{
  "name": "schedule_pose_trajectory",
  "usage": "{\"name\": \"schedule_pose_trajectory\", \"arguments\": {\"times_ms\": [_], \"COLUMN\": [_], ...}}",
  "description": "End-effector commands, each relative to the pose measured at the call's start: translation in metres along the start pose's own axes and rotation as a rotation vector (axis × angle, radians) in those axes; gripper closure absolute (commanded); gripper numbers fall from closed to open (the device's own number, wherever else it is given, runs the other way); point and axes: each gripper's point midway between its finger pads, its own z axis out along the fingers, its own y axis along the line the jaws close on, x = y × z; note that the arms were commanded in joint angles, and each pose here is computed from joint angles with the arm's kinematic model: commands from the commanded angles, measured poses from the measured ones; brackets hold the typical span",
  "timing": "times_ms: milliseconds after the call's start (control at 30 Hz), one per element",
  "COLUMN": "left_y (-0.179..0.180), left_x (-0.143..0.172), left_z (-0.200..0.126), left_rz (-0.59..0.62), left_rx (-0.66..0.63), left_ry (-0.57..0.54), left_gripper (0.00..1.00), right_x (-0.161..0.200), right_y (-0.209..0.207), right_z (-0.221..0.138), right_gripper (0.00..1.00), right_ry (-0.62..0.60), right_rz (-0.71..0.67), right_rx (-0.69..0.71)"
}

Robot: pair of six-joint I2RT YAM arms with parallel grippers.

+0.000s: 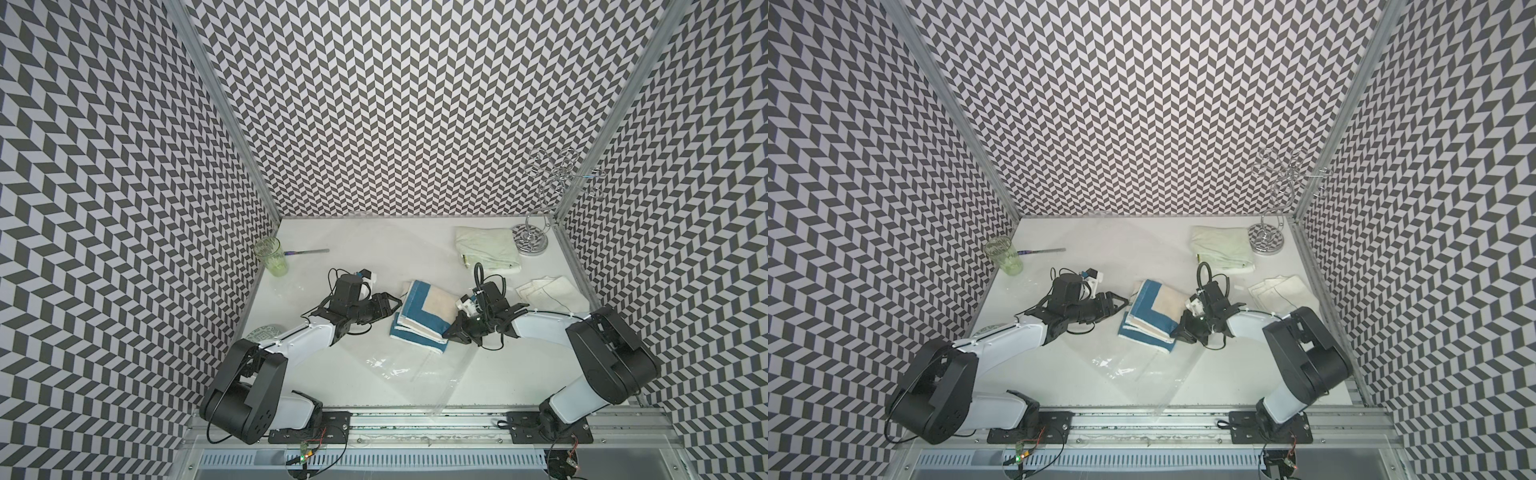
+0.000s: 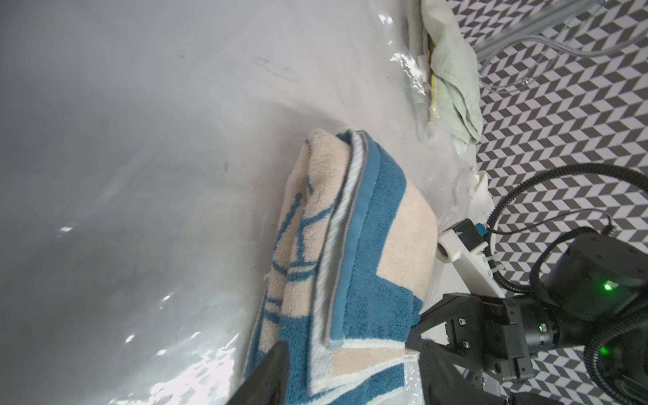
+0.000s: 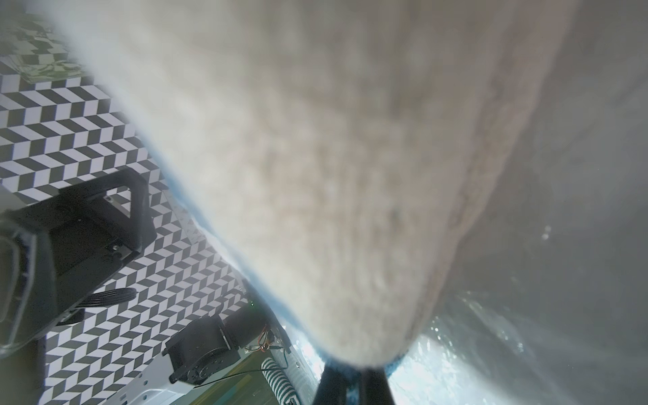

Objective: Place the folded towel into the vacuum bag
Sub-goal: Adjust the towel in the vacuum bag.

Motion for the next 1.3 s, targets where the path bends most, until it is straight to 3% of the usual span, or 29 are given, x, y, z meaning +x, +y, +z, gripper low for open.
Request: {"name": "schedule_pose_trajectory", "arguments": {"times_ms": [0,133,467,633,867,1067,1200,1267], "left_y": [0.005,0.0,0.031,0.025,0.011,0.007,-0.032,-0.051], "left_x": [0.026,0.028,0.035,0.025,0.028,0.024,0.003,-0.006], "left_z": [0.011,0.016,0.019,0.022,0.035,0.034,0.027,0.019], "left_rz": [-0.026,-0.045,-0.007,0.012,0.024,0.042,0.104,0.146], "left_rx": [0.014,0.043,-0.122,-0.116,-0.062,-0.056,0.039,0.073], "left_ry": [0.113,0.133,0.14,0.121,0.153,0.158,0.141,0.132], "left_gripper": [0.34,0.36,0.37,0.41,0.56,0.76,0.99,1.0], "right_x": [-0.013,-0.015,-0.015,-0.015,-0.015,-0.017,-0.025,-0.028], "right_y": [0.019,0.016,0.01,0.007,0.007,0.011,0.036,0.057], "right_z": [-0.008,-0.005,-0.003,-0.002,-0.002,-0.007,-0.024,-0.036], "right_gripper": [1.0,0.99,1.0,0.99,0.99,1.0,1.0,1.0], "right_ry": [-0.053,-0.052,-0.051,-0.052,-0.053,-0.059,-0.089,-0.106], "right_rz": [-0.06,-0.055,-0.048,-0.045,-0.046,-0.051,-0.087,-0.111], "right_rx": [-0.026,-0.017,-0.009,-0.005,-0.003,-0.009,-0.047,-0.078]}}
